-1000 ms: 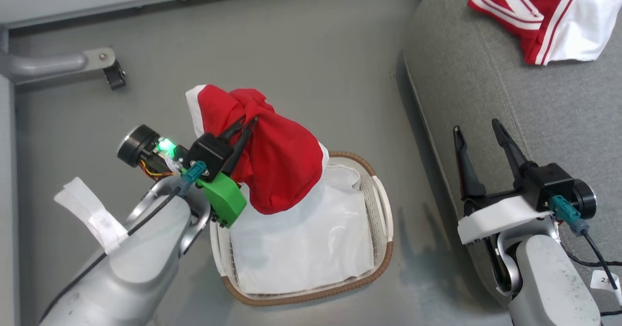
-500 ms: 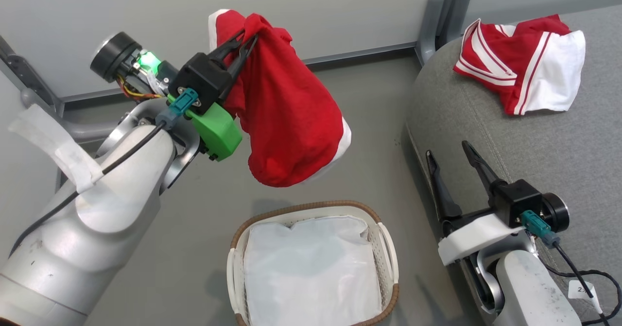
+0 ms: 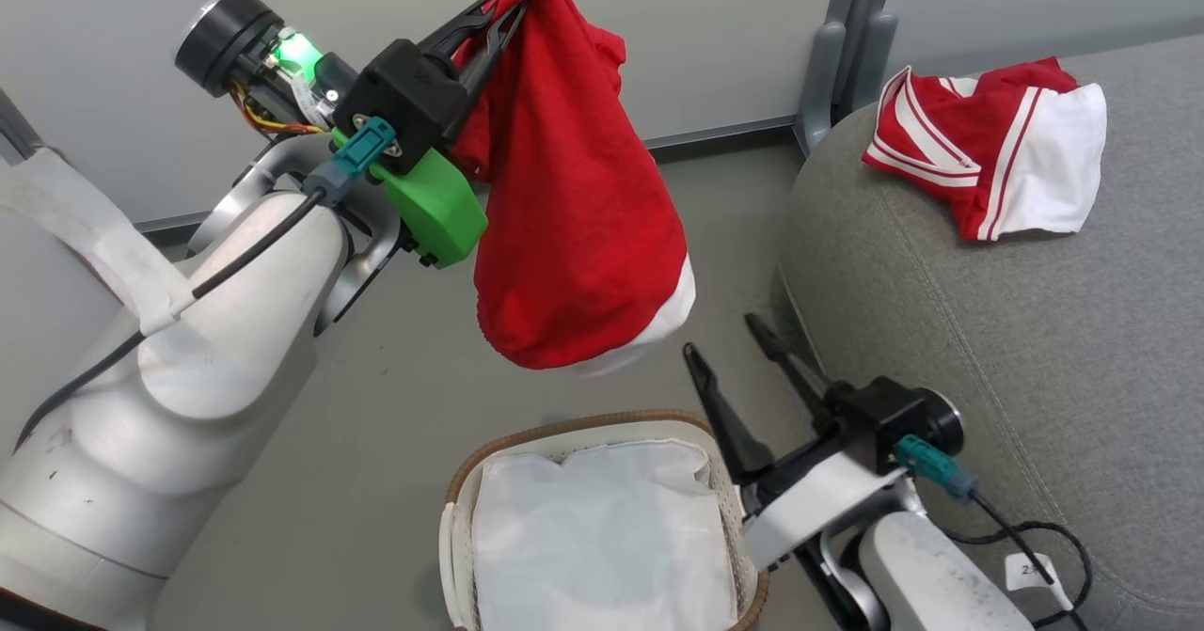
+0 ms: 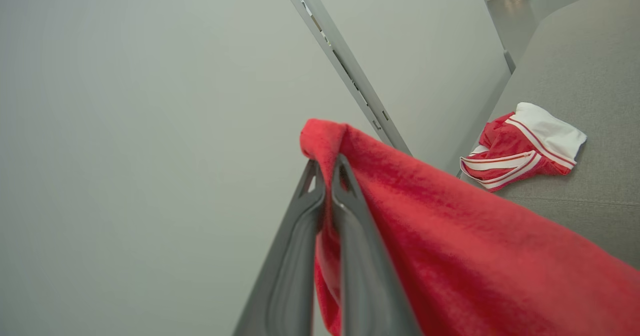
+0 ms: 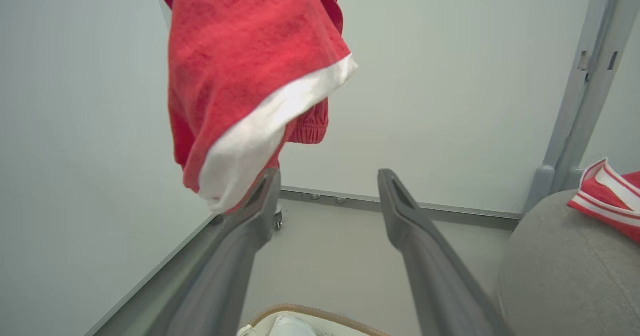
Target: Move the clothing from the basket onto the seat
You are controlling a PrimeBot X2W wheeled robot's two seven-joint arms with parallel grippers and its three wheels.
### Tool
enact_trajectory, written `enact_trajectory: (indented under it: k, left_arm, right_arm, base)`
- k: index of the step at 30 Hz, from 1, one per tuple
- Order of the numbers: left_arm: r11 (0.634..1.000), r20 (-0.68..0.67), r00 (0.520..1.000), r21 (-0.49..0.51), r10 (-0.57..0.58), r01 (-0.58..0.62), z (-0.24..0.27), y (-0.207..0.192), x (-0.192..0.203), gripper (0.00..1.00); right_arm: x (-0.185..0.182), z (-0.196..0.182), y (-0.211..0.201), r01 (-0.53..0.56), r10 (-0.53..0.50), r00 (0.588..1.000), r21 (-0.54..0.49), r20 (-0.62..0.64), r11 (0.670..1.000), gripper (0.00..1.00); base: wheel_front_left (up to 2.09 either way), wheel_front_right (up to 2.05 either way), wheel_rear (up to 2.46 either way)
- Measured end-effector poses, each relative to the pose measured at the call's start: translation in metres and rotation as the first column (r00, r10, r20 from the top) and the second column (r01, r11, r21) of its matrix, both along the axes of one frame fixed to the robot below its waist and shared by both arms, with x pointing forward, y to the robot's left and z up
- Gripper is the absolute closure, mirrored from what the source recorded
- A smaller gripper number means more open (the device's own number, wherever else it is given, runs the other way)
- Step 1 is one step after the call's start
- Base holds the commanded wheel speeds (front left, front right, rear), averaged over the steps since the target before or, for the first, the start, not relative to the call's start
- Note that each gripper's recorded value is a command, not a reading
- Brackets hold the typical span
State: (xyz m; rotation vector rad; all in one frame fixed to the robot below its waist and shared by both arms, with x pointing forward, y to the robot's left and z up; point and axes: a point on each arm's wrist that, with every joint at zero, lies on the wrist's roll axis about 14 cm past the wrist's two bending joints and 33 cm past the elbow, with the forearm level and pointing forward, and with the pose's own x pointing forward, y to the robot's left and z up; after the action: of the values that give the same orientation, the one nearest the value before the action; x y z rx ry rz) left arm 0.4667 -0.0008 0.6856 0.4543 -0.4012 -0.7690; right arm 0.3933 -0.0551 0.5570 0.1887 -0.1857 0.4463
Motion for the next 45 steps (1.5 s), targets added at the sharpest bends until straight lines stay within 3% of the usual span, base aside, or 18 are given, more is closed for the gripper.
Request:
enact_trajectory:
  k: [6,13,19,27,29,30,31,32,33,40,42,43,44,45]
  left_arm:
    - [1.000,0.008,1.000,-0.002,-0.009,0.009,0.004,-0.002,-0.005,1.00]
    - [1.000,0.022,1.000,-0.008,-0.022,0.022,0.009,-0.006,-0.009,1.00]
    - [1.000,0.023,0.999,-0.004,-0.028,0.028,0.009,-0.007,-0.012,1.00]
    - [0.999,0.029,0.999,-0.018,-0.045,0.045,0.013,-0.011,-0.021,1.00]
    - [0.999,0.026,0.999,-0.022,-0.045,0.046,0.013,-0.012,-0.022,1.00]
    - [0.999,0.022,0.999,-0.025,-0.044,0.044,0.013,-0.011,-0.022,1.00]
    - [0.999,0.013,0.999,-0.030,-0.043,0.043,0.011,-0.010,-0.023,1.00]
    - [0.999,0.007,0.999,-0.033,-0.039,0.039,0.009,-0.009,-0.023,1.00]
    - [0.999,-0.003,0.999,-0.038,-0.035,0.035,0.006,-0.008,-0.024,1.00]
    - [0.997,-0.089,0.996,-0.080,-0.006,-0.002,-0.019,0.002,-0.024,1.00]
    - [0.994,-0.124,0.992,-0.111,0.003,-0.017,-0.028,0.005,-0.024,0.73]
    - [0.992,-0.145,0.989,-0.122,0.005,-0.023,-0.034,0.007,-0.024,0.55]
    - [0.990,-0.161,0.987,-0.137,0.005,-0.027,-0.039,0.008,-0.024,0.00]
    - [0.988,-0.173,0.985,-0.148,0.007,-0.033,-0.043,0.009,-0.025,0.00]
  right_arm:
    - [-0.005,0.004,0.029,-0.096,0.096,0.995,0.013,-0.002,0.995,0.00]
    - [0.006,0.004,0.040,-0.133,0.134,0.991,0.031,-0.027,0.991,0.00]
    - [0.002,0.022,0.071,-0.241,0.241,0.971,0.051,0.008,0.969,0.00]
    - [0.004,0.051,0.077,-0.270,0.264,0.962,0.097,0.070,0.958,0.00]
    - [0.005,0.058,0.078,-0.273,0.265,0.960,0.096,0.092,0.957,0.50]
    - [0.006,0.062,0.077,-0.272,0.262,0.959,0.093,0.104,0.958,0.64]
    - [0.007,0.065,0.075,-0.267,0.256,0.960,0.091,0.112,0.959,0.67]
    - [0.007,0.067,0.074,-0.263,0.251,0.961,0.089,0.119,0.961,0.88]
    - [0.008,0.069,0.072,-0.256,0.244,0.961,0.087,0.128,0.963,1.00]
    - [0.012,0.077,0.058,-0.204,0.191,0.968,0.068,0.161,0.977,1.00]
    - [0.014,0.078,0.053,-0.186,0.173,0.970,0.061,0.169,0.981,1.00]
    - [0.015,0.078,0.050,-0.175,0.163,0.971,0.055,0.174,0.983,1.00]
    - [0.017,0.079,0.046,-0.163,0.151,0.973,0.053,0.177,0.985,1.00]
    - [0.018,0.079,0.043,-0.153,0.141,0.974,0.052,0.179,0.987,1.00]
  base:
    - [0.00,0.00,0.00]
    - [0.00,0.00,0.00]
    - [0.00,0.00,0.00]
    - [0.00,0.00,0.00]
    - [0.00,0.00,0.00]
    - [0.00,0.00,0.00]
    - [0.00,0.00,0.00]
    - [0.00,0.00,0.00]
    - [0.00,0.00,0.00]
    - [0.00,0.00,0.00]
    - [0.00,0.00,0.00]
    - [0.00,0.00,0.00]
    - [0.00,0.00,0.00]
    - [0.00,0.00,0.00]
